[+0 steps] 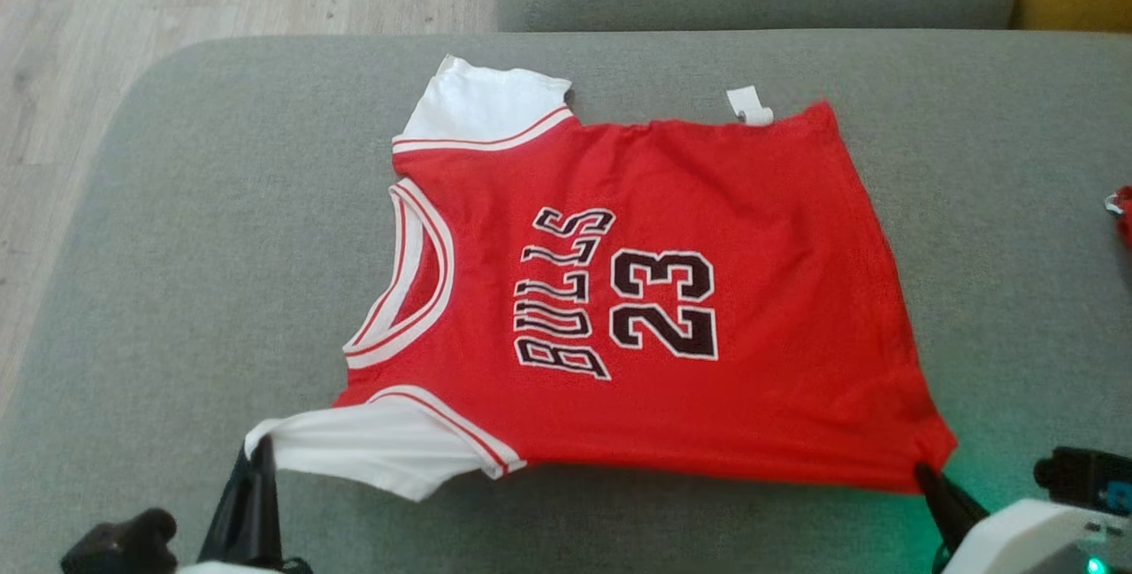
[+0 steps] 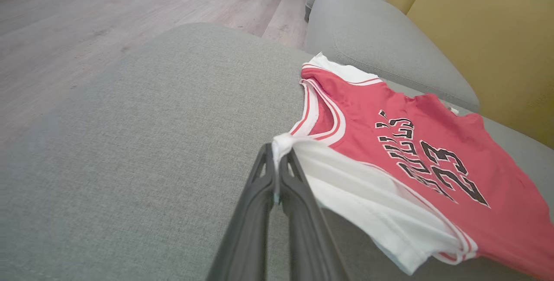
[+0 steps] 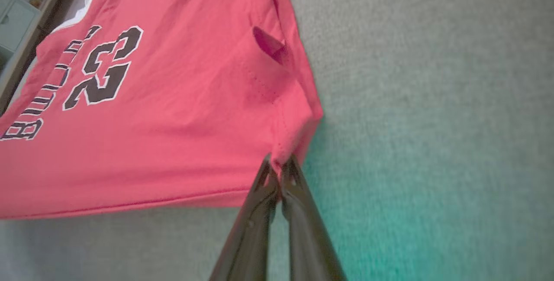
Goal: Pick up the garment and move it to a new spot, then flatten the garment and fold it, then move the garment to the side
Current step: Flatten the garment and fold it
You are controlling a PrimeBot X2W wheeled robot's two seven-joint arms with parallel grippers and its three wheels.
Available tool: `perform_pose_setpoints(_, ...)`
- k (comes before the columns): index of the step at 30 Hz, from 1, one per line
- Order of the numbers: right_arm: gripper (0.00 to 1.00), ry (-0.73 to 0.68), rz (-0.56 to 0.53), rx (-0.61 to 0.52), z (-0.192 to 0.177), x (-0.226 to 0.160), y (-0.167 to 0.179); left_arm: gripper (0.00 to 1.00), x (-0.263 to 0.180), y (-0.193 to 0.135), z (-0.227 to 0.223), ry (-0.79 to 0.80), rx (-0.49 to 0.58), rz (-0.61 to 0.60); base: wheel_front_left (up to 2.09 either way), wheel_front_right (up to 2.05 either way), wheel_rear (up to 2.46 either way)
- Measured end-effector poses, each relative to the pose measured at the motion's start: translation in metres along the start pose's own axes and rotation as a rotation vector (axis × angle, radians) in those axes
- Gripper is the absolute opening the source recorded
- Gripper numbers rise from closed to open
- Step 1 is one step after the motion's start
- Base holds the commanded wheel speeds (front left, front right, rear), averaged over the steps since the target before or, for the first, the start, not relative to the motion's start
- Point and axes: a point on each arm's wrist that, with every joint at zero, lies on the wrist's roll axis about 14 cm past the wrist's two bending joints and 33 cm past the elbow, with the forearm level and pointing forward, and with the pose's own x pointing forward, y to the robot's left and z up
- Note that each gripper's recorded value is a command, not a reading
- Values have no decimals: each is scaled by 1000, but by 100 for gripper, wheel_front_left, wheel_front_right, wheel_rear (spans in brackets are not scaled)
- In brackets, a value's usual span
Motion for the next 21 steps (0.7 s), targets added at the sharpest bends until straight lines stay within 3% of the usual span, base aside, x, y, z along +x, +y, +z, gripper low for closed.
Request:
perform_pose_setpoints(9,0,77,-33,-32,15,-20,5,0,8,-2,-18,137,-18,-28,0,0,0)
perform_pose_setpoints(21,0,221,-4,-36,45,35,18,0,85,-16,-30,334,-4,-144,0,0,0)
